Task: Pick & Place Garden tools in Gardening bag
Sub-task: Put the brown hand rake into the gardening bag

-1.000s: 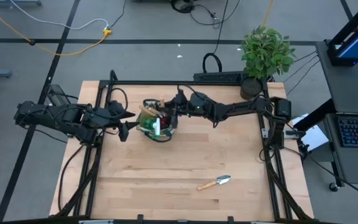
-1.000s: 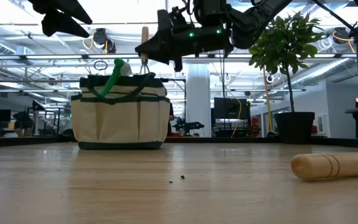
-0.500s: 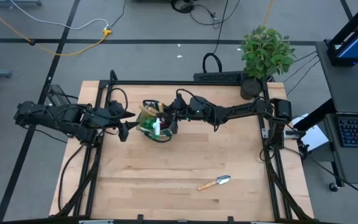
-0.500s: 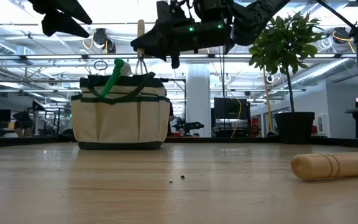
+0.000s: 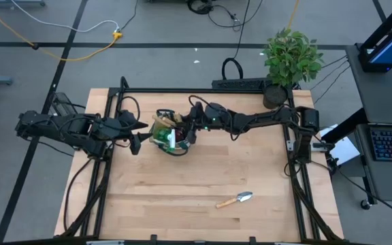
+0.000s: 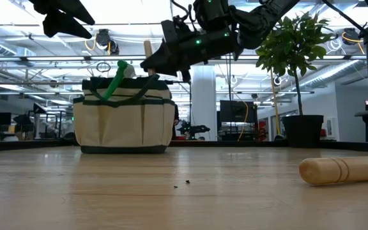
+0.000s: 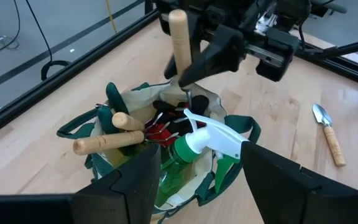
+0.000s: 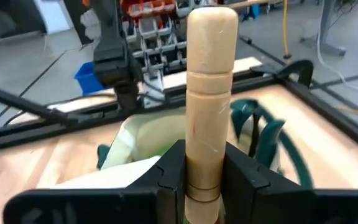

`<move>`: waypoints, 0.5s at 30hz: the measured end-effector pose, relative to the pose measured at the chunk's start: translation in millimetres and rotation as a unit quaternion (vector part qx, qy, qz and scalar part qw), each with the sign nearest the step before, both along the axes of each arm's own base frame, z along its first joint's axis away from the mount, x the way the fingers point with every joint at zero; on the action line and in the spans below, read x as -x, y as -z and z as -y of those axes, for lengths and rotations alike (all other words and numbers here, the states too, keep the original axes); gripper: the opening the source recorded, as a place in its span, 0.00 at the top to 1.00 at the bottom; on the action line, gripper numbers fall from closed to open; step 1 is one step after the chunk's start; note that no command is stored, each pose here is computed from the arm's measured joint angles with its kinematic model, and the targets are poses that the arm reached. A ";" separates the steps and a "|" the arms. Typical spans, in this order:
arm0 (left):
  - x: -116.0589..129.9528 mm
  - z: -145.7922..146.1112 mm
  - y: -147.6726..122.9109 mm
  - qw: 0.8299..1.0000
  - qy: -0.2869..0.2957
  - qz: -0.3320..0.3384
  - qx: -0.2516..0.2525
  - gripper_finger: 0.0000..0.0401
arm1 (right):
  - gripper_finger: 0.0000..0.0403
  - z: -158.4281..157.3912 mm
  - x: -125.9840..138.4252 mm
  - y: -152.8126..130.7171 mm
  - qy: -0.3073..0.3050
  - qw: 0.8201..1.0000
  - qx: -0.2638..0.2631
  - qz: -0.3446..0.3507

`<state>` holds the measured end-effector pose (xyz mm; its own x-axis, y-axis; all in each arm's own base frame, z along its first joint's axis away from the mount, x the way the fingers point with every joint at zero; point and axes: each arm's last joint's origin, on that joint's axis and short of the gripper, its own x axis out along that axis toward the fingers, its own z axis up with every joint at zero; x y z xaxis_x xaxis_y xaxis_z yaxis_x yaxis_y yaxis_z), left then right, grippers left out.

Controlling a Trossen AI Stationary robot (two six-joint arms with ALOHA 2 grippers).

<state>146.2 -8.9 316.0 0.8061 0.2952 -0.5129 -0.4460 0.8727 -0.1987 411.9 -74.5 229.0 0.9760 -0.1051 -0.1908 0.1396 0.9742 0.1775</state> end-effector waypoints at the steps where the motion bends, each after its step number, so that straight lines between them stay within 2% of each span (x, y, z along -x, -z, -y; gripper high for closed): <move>1: 0.0 0.0 0.0 1.000 0.000 0.000 0.000 0.43 | 0.85 -0.2 0.2 1.0 0.000 1.000 -0.002 -0.005; 8: -0.1 -0.4 -0.1 1.000 -0.002 0.001 0.000 0.43 | 0.85 -0.2 -1.9 8.6 -0.004 1.000 -0.006 -0.016; 15: -0.3 -0.9 -0.3 1.000 -0.005 0.003 0.001 0.43 | 0.85 -0.6 -5.3 21.2 -0.025 0.999 0.020 -0.036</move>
